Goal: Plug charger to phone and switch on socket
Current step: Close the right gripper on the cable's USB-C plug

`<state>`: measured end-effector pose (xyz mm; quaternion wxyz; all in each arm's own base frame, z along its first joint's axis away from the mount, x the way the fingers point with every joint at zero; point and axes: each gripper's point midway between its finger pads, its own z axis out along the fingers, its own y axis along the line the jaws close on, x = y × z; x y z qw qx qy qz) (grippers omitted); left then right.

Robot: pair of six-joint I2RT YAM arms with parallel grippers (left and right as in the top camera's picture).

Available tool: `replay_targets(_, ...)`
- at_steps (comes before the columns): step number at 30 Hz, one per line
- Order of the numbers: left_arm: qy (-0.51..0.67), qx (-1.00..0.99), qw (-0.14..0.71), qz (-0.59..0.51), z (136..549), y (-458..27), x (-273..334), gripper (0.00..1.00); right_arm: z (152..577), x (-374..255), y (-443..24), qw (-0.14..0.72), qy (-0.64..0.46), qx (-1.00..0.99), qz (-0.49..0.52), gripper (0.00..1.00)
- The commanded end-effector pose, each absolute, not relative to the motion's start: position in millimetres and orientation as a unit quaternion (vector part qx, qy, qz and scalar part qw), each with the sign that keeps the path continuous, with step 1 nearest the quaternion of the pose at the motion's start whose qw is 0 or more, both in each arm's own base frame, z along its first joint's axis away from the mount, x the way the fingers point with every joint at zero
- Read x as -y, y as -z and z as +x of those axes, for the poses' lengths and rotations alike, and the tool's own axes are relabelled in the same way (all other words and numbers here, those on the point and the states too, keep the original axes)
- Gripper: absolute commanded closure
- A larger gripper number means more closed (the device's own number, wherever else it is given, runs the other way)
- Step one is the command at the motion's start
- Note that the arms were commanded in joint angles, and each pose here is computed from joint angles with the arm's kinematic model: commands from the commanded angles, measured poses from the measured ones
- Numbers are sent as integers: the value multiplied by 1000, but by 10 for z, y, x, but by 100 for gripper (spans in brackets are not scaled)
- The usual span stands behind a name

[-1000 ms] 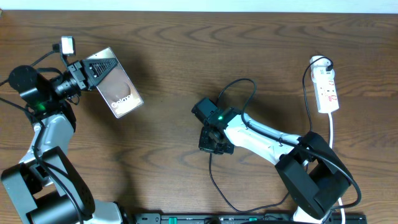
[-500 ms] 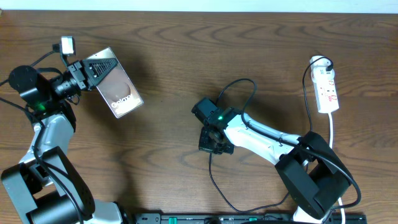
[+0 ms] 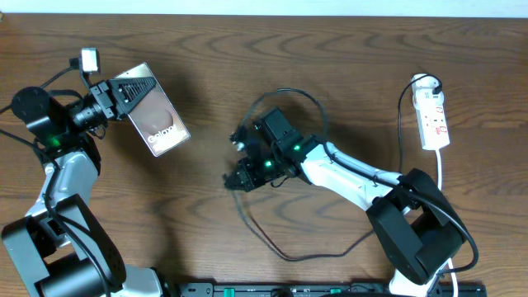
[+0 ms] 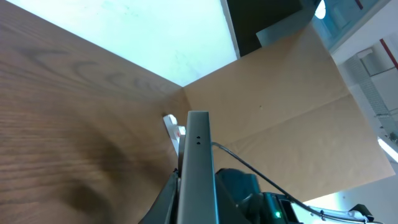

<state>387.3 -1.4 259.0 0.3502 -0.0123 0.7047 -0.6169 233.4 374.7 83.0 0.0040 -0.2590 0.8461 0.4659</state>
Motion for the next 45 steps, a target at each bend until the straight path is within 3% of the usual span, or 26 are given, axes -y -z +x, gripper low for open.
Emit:
replay_targets(1,614,-705,355,0,3857,-2608,29,92,2030,-3842,-1180,1,-561,-737,-376,99)
replay_targets(16,615,-705,353,2,3846,-2607,36,92,1922,-3869,-1432,45,-615,-642,-455,99)
replay_targets(22,615,-705,352,3,3842,-2607,38,93,2383,-3611,-667,14,-419,-867,-271,99)
replay_targets(26,614,-705,355,6,3843,-2607,37,93,2372,-3170,-297,-24,-286,-940,-184,99)
replay_targets(33,612,-705,358,10,3842,-2607,38,93,2224,-2658,-92,-72,-153,-982,-89,99)
replay_targets(38,612,-705,358,15,3831,-2607,44,93,2252,-2065,-3,-52,6,-998,-19,99)
replay_targets(44,612,-705,358,15,3831,-2605,44,93,2283,-2011,-2,-42,22,-999,-11,99)
replay_targets(45,612,-705,358,15,3831,-2605,44,93,2287,-2011,-2,-41,22,-999,-6,91)
